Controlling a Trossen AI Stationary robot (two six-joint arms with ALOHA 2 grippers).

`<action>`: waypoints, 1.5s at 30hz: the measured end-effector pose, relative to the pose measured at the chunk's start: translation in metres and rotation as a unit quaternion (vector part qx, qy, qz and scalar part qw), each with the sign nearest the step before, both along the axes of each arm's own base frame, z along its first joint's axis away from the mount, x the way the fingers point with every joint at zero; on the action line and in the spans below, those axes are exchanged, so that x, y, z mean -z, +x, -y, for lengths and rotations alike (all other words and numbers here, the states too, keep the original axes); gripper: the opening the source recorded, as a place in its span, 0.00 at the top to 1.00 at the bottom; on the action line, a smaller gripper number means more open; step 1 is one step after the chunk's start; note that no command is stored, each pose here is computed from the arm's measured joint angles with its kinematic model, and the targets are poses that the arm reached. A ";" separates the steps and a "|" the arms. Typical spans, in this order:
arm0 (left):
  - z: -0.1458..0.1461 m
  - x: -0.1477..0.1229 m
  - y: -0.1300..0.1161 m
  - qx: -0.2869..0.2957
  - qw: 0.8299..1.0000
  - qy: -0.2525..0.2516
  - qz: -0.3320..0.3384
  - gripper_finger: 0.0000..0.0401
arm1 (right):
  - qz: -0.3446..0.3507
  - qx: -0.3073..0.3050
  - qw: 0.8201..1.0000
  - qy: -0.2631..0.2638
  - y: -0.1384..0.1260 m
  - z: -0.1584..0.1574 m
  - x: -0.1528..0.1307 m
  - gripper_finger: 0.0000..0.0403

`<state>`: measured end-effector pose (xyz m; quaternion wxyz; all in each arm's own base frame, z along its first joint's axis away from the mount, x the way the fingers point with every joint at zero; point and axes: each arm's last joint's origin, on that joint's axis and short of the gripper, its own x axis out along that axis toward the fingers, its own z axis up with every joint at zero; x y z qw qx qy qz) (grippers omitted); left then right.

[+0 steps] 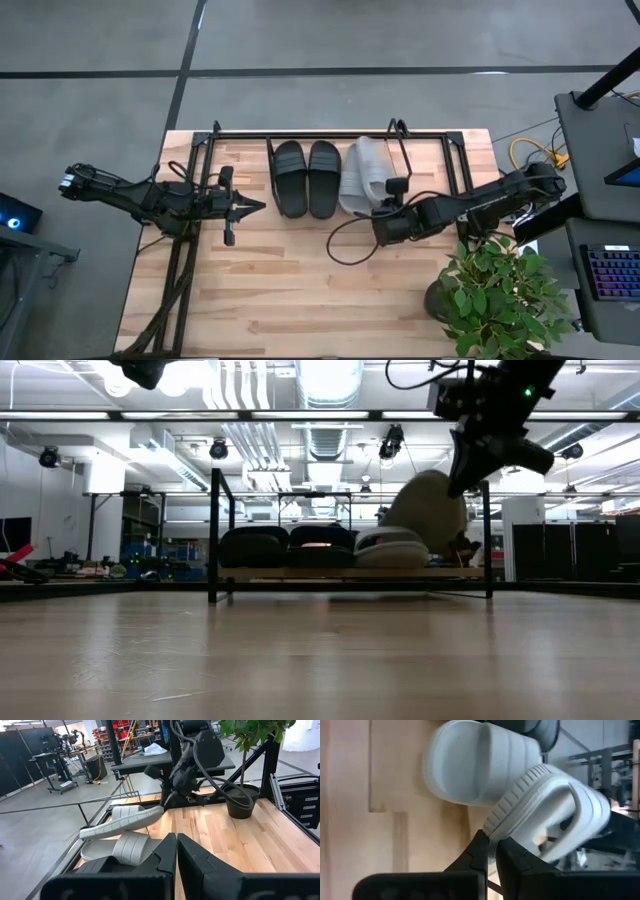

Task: Pick and place slides into the shelf
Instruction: Adjust the gray slides from the shelf

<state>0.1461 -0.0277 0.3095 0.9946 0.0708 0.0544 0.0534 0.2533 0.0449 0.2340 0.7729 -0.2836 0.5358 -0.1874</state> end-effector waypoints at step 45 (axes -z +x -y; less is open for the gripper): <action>0.000 0.001 0.000 0.000 1.000 0.001 -0.007 1.00 | -0.134 0.125 0.977 -0.104 0.009 0.003 0.047 0.97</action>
